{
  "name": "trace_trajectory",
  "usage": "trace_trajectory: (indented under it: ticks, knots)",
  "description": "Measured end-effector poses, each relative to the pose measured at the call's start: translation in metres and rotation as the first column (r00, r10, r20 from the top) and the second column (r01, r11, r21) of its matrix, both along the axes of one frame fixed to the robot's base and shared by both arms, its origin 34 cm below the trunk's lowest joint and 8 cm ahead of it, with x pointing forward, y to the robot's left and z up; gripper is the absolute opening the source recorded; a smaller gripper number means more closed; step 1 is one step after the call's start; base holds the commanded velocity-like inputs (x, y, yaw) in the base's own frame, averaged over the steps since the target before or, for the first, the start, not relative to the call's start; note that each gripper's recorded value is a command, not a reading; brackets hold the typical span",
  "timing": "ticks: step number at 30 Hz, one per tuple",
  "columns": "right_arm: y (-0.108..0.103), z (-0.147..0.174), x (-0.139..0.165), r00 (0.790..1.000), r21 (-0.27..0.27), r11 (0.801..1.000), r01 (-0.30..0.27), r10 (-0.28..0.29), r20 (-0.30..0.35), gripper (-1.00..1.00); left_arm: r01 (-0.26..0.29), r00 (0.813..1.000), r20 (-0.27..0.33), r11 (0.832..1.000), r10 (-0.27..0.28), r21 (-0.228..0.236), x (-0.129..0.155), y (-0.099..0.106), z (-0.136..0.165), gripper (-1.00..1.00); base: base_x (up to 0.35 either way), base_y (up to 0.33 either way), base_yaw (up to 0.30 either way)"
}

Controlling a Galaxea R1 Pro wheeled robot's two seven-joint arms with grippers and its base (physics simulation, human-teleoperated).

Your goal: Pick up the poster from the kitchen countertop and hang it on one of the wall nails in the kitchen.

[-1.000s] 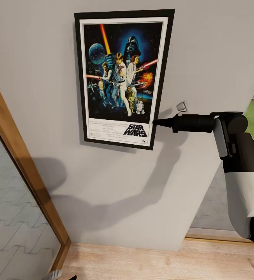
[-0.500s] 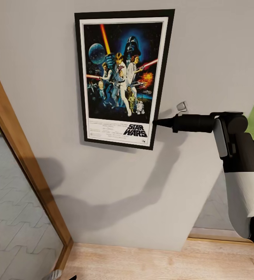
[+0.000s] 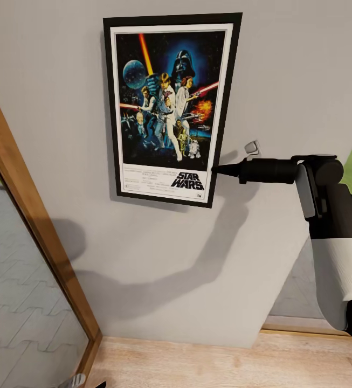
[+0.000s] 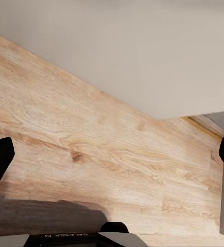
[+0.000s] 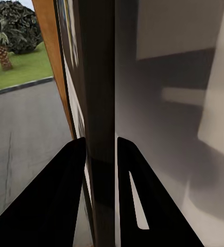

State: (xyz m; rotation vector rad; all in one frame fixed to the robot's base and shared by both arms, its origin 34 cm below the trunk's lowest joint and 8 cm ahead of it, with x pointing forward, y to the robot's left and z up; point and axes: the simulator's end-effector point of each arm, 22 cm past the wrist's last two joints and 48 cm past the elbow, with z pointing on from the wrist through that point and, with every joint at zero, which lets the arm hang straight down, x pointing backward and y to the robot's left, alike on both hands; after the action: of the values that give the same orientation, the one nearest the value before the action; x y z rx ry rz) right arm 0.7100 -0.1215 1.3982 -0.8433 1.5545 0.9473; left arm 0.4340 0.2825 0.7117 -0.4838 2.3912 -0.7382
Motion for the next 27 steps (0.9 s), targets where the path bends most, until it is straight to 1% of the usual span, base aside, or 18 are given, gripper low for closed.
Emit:
trace_trajectory:
  ticks: [8, 27]
  knots:
    - [0.0, 0.0, 0.0, 1.0, 0.0, 1.0, 0.0, 0.0, 0.0, -1.0, 0.001, 1.0, 0.0, 1.0, -0.001, 0.0, -0.0001, -0.0001, 0.0, 1.0, 0.0, 0.071, 0.0]
    - [0.0, 0.0, 0.0, 1.0, 0.0, 1.0, 0.0, 0.0, 0.0, -1.0, 0.0, 1.0, 0.0, 1.0, 0.0, 0.0, 0.0, 0.0003, 0.0, 1.0, 0.0, 0.005, 0.0]
